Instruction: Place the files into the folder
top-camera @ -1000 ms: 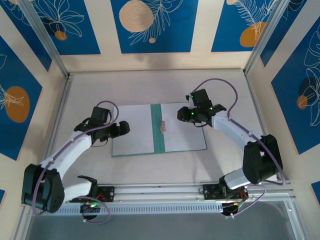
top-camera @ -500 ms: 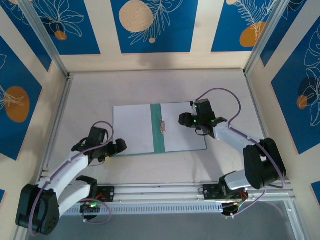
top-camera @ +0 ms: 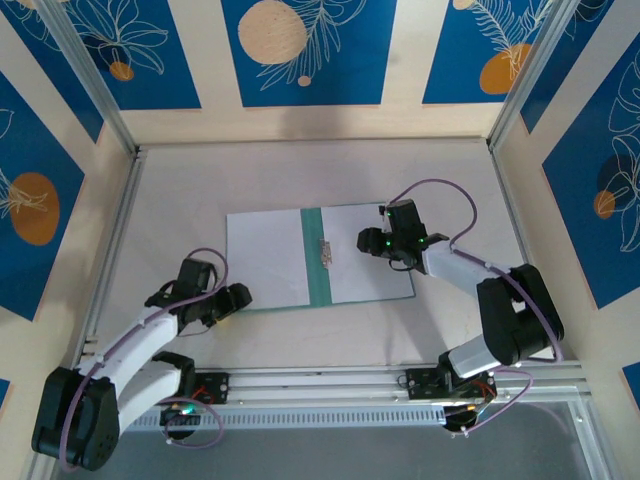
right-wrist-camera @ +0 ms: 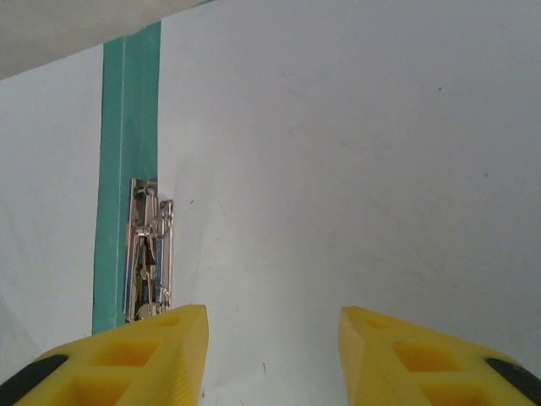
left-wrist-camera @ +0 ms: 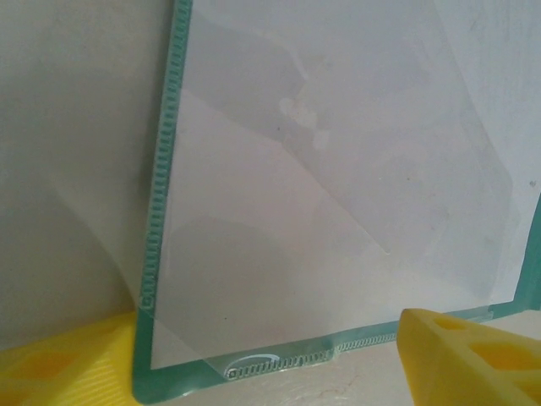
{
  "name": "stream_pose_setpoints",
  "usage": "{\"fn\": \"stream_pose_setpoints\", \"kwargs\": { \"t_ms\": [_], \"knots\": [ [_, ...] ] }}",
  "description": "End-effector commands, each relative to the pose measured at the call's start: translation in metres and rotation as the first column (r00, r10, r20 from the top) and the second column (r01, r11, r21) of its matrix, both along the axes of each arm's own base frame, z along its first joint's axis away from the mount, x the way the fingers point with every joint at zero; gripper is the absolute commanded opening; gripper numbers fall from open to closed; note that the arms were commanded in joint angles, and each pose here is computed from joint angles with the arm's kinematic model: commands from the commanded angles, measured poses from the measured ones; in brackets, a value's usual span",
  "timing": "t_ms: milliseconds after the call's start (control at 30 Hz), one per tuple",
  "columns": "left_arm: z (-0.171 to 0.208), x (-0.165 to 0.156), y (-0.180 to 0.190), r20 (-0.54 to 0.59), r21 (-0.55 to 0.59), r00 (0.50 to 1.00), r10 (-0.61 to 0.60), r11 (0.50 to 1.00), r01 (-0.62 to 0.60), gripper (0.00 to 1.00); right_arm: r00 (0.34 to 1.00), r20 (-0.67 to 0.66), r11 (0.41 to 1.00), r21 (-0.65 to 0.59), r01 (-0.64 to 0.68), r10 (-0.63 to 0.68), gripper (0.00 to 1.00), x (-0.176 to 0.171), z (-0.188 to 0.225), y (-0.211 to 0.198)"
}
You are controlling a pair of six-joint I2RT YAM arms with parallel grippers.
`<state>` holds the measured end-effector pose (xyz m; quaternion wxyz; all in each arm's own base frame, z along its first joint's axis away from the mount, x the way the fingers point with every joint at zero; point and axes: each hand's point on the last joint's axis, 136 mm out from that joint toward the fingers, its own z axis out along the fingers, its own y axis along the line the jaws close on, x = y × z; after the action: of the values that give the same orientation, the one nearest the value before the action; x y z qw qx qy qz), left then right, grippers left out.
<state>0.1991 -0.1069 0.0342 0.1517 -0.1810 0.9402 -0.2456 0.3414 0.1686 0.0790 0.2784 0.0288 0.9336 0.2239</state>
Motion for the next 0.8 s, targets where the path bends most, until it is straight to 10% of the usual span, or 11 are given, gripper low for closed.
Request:
{"fn": "stream_pose_setpoints", "kwargs": {
  "t_ms": [0, 267, 767],
  "knots": [
    [0.005, 0.005, -0.002, 0.036, -0.045, 0.999, 0.011, 0.999, -0.010, 0.70, 1.000, 0.022, 1.000, 0.008, 0.006, -0.006, 0.46, 0.010, 0.009, 0.004],
    [0.025, 0.028, -0.016, 0.194, -0.186, 0.981, -0.005, 0.982, 0.042, 0.49, 1.000, 0.020, 1.000, 0.003, 0.003, -0.003, 0.46, 0.011, 0.008, 0.004],
    [0.045, 0.053, -0.037, 0.312, -0.394, 0.950, 0.022, 0.913, 0.108, 0.43, 1.000, 0.014, 1.000, -0.005, 0.006, -0.006, 0.45, 0.012, 0.008, 0.002]
  ]
}}
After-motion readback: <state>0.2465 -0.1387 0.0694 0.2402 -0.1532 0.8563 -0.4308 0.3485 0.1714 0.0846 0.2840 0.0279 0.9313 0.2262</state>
